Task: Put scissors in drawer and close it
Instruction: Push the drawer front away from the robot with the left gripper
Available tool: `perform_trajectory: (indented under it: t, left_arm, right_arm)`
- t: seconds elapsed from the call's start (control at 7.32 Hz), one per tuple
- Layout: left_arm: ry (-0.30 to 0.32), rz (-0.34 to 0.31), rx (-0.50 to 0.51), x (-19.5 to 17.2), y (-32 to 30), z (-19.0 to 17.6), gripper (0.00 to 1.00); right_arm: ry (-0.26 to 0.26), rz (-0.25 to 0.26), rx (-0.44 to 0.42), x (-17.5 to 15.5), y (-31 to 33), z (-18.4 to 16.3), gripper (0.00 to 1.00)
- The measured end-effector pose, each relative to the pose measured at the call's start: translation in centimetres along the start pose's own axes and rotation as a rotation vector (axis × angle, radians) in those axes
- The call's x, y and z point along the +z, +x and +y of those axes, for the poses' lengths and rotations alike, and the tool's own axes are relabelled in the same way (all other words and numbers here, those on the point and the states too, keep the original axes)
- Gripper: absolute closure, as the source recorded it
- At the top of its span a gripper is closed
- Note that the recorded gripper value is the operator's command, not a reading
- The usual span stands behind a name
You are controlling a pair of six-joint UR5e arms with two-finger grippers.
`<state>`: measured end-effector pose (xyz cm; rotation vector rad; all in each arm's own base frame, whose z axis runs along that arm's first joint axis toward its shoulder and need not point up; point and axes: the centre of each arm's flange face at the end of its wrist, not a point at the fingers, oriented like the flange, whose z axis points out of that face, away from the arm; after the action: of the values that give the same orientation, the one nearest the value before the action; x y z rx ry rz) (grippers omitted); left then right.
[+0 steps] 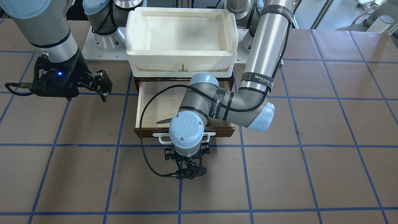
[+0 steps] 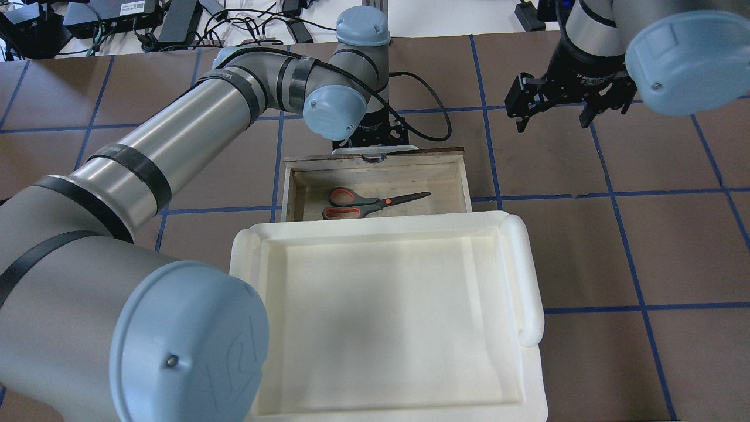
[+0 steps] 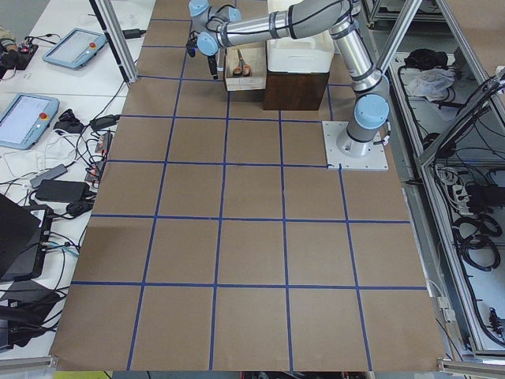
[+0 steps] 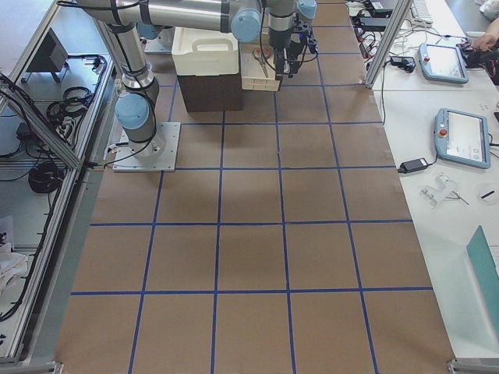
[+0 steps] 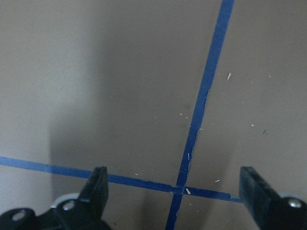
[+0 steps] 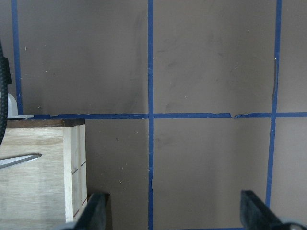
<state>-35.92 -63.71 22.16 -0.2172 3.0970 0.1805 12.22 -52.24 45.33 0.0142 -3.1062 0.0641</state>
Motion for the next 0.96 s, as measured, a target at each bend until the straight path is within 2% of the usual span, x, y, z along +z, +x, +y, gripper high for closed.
perform_trajectory:
  t: [0.55, 0.96]
  left_arm:
    - [-0.050, -0.028, 0.024, 0.8, 0.7, 1.1, 0.00]
    - [-0.074, -0.040, 0.035, -1.1, 0.8, 2.5, 0.00]
  right_arm:
    - [0.007, -0.001, 0.000, -0.2, 0.0, 0.0, 0.00]
    - [0.010, -0.001, 0.001, -0.2, 0.0, 0.0, 0.00]
